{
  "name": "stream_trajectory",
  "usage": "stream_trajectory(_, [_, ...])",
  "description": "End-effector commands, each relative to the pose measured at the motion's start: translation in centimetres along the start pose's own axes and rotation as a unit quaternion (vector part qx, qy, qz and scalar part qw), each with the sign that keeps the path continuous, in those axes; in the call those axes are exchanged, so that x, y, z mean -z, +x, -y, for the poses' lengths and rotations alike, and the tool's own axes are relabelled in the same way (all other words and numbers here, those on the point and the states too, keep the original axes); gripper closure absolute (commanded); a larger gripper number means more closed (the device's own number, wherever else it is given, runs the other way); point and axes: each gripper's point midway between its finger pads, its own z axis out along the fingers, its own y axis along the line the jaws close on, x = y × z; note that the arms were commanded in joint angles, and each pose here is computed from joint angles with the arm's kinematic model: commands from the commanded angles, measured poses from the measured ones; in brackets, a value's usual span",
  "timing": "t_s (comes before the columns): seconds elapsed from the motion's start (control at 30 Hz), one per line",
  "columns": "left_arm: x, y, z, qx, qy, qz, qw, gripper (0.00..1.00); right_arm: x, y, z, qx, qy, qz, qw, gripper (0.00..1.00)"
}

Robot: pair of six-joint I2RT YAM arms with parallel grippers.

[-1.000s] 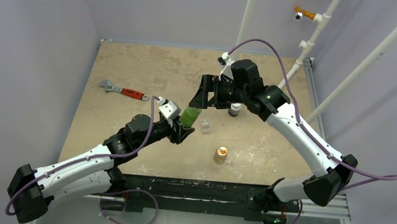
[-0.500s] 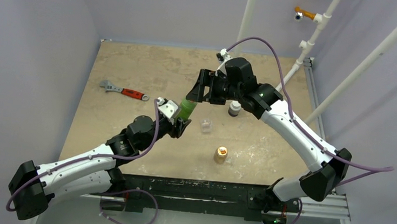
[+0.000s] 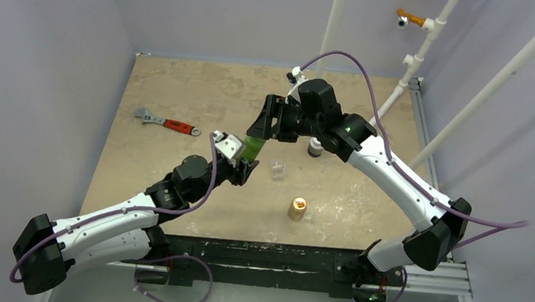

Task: Sort the pills into containers
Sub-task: Unscrew the lid of the pill bottle.

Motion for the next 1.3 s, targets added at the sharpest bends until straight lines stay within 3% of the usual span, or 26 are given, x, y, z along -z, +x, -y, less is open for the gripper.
stream_trajectory(0.0, [-0.1, -4.7, 0.3, 0.016, 0.003, 0.069, 0.998, 1.00, 0.3, -1.0, -1.7, 0.002, -0.028, 0.013, 1.000, 0.37])
stream_trajectory(0.47, [-0.2, -5.3, 0.4, 0.016, 0.005, 0.071, 0.997, 1.00, -0.6, -1.0, -1.6, -0.005, -0.026, 0.009, 1.000, 0.44])
stream_trajectory(0.7, [-0.6, -5.6, 1.3, 0.039, 0.023, 0.063, 0.997, 1.00, -0.4, -1.4, -2.3, 0.000, -0.040, 0.018, 0.999, 0.78])
stream_trajectory(0.8, [-0.3, -7.2, 3.9, 0.066, 0.089, 0.058, 0.992, 1.00, 0.5, -2.3, -4.3, 0.032, -0.089, 0.031, 0.995, 0.85])
stream_trajectory(1.0, [3.1, -12.4, 8.8, 0.117, 0.242, 0.099, 0.958, 1.00, 3.6, -4.1, -9.6, 0.139, -0.218, 0.058, 0.964, 0.90])
stream_trajectory(1.27, [9.1, -17.5, 10.9, 0.137, 0.376, 0.160, 0.902, 1.00, 7.6, -2.7, -13.9, 0.228, -0.359, 0.045, 0.904, 0.91])
